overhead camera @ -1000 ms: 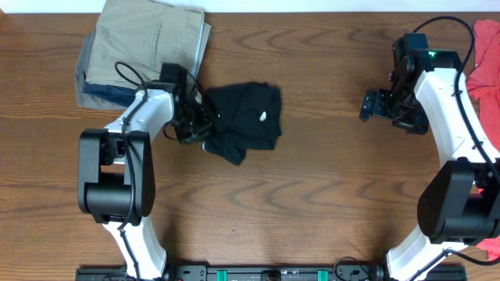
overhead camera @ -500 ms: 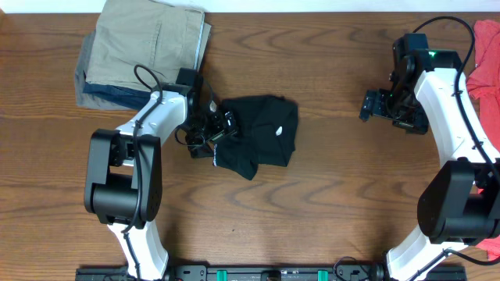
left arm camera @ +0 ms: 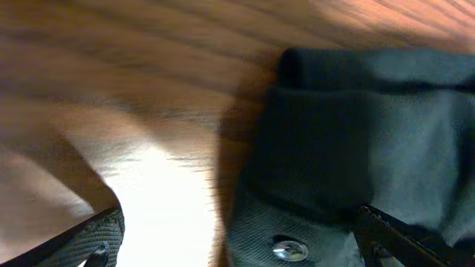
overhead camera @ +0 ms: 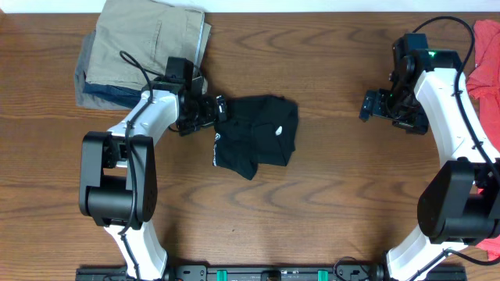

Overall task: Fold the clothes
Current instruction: 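Grasp the black polo bundle's left edge with the left gripper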

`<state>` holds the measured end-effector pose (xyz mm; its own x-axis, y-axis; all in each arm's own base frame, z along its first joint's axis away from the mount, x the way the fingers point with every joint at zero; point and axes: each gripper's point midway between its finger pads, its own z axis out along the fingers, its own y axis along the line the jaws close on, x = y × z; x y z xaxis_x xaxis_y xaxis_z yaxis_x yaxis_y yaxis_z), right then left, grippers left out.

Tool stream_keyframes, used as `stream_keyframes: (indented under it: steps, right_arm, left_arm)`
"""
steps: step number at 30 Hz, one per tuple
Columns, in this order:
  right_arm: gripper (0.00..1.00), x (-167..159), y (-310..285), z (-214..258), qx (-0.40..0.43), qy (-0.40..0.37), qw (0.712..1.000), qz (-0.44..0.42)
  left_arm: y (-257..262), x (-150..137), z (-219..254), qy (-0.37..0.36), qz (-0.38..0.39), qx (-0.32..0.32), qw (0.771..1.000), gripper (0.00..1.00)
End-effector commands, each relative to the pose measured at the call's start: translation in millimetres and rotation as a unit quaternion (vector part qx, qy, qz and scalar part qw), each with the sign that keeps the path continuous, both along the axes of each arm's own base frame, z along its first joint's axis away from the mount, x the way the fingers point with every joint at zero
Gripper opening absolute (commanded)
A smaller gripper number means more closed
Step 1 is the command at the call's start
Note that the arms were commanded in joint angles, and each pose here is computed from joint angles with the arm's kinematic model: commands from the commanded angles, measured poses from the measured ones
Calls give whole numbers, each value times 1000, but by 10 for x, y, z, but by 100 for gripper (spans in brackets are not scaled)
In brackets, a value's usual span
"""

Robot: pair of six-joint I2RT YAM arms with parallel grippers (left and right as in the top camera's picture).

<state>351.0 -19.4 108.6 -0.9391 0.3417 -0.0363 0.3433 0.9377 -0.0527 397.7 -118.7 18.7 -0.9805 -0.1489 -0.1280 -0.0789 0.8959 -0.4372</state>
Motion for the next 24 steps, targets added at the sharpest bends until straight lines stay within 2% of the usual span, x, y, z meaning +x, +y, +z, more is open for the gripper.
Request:
stream_keyframes:
  steps: [1, 6, 8, 12, 15, 18, 21, 22, 24]
  right_arm:
    - [99, 6, -2, 30, -7, -4, 1000, 8]
    - [99, 6, -2, 30, -7, -4, 1000, 8]
    - [99, 6, -2, 30, -7, -4, 1000, 8]
    - [99, 6, -2, 30, -7, -4, 1000, 8]
    - [99, 6, -2, 30, -7, -4, 1000, 8]
    - [99, 6, -2, 30, -7, -4, 1000, 8]
    - [99, 6, -2, 30, -7, -4, 1000, 8]
    - [99, 6, -2, 30, -7, -4, 1000, 8]
    - [99, 6, -2, 30, -7, -4, 1000, 8]
  left_arm:
    - [-153, -174, -144, 11, -71, -39, 997, 99]
    - [-262, -310, -169, 21, -93, -65, 993, 87]
    - [-310, -384, -186, 29, -99, -77, 992, 78]
    - [-339, -457, -226, 36, -106, -76, 991, 75]
    - [-375, -463, -216, 35, -110, -81, 990, 60]
    - [-385, -465, -213, 35, -111, -81, 990, 35]
    - [-374, -470, -212, 42, -102, -80, 991, 19]
    - [-343, -466, -218, 48, -94, -69, 992, 8]
    - [-246, -447, -213, 58, -84, -36, 994, 6]
